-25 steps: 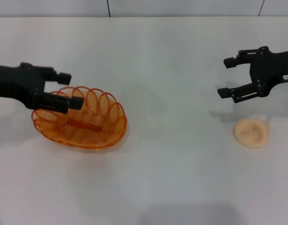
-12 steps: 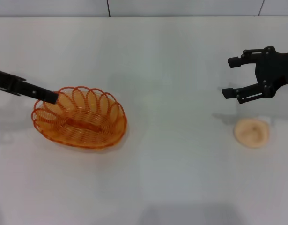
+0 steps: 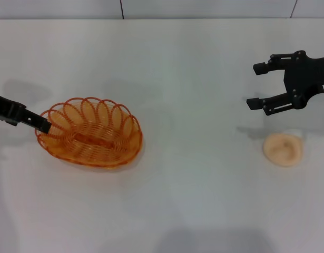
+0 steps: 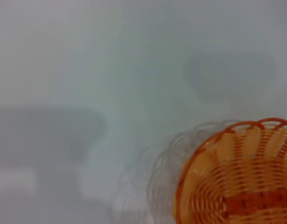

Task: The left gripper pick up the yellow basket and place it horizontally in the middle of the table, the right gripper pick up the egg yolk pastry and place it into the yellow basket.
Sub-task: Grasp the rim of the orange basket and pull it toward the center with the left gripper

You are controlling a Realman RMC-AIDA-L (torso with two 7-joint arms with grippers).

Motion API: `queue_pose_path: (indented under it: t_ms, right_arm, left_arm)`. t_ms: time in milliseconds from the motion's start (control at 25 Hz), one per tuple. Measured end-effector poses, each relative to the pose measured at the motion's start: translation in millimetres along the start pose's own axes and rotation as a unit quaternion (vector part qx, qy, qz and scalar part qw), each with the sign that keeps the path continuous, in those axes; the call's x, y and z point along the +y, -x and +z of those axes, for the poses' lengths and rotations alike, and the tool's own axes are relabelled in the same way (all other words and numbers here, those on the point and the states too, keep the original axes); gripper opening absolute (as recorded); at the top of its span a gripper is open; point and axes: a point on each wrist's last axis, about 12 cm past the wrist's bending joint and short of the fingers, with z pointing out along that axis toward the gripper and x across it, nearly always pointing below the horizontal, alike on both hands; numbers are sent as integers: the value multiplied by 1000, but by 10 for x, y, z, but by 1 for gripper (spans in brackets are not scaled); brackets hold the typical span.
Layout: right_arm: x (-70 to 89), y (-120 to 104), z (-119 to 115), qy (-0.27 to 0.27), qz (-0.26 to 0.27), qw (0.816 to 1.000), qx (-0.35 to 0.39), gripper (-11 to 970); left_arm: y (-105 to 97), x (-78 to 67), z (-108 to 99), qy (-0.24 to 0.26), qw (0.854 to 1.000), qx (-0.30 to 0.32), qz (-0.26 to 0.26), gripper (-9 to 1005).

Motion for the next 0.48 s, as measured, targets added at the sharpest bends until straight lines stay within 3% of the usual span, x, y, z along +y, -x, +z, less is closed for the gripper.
queue_pose_path:
  t_ms: [480]
  right_arm:
    - [0, 9, 12, -1, -1, 1000, -2, 826]
  left_arm:
    - [5, 39, 216, 9, 1000, 2, -5, 866]
